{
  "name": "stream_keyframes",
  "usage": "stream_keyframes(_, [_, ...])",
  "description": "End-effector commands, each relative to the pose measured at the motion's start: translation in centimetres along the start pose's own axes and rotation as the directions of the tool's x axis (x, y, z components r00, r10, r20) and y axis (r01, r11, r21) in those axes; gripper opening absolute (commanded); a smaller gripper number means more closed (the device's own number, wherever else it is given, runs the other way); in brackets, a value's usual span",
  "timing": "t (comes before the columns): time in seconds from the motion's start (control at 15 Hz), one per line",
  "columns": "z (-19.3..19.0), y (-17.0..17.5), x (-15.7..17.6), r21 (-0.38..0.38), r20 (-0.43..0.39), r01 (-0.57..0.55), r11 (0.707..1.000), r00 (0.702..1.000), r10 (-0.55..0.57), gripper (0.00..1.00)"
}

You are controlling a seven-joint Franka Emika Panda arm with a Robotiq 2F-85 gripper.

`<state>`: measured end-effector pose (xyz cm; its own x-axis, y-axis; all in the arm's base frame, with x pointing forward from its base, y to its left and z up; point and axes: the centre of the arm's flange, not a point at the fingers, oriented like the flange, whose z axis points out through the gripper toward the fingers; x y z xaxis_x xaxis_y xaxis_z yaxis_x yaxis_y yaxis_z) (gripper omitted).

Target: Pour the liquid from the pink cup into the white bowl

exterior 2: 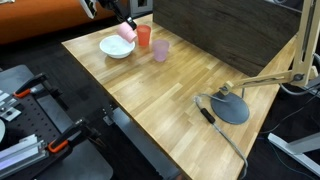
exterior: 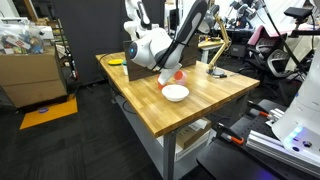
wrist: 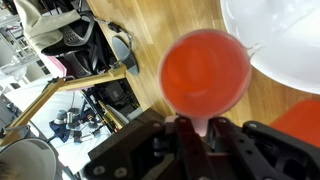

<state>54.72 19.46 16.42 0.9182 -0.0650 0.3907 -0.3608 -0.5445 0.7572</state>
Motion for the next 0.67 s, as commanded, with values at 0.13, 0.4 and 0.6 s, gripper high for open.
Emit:
stream_keyframes(0.13, [-0.02, 0.12, 0.09, -0.045, -0.056, 0.027, 0.999, 0.998, -0.03, 0.04])
stream_keyframes(0.4, [-0.02, 0.14, 0.11, -0.05, -0.066, 0.032, 0.998, 0.997, -0.035, 0.04])
stream_keyframes(0.6, [-0.07, 0.1, 0.06, -0.049, -0.069, 0.029, 0.998, 0.997, -0.033, 0.04])
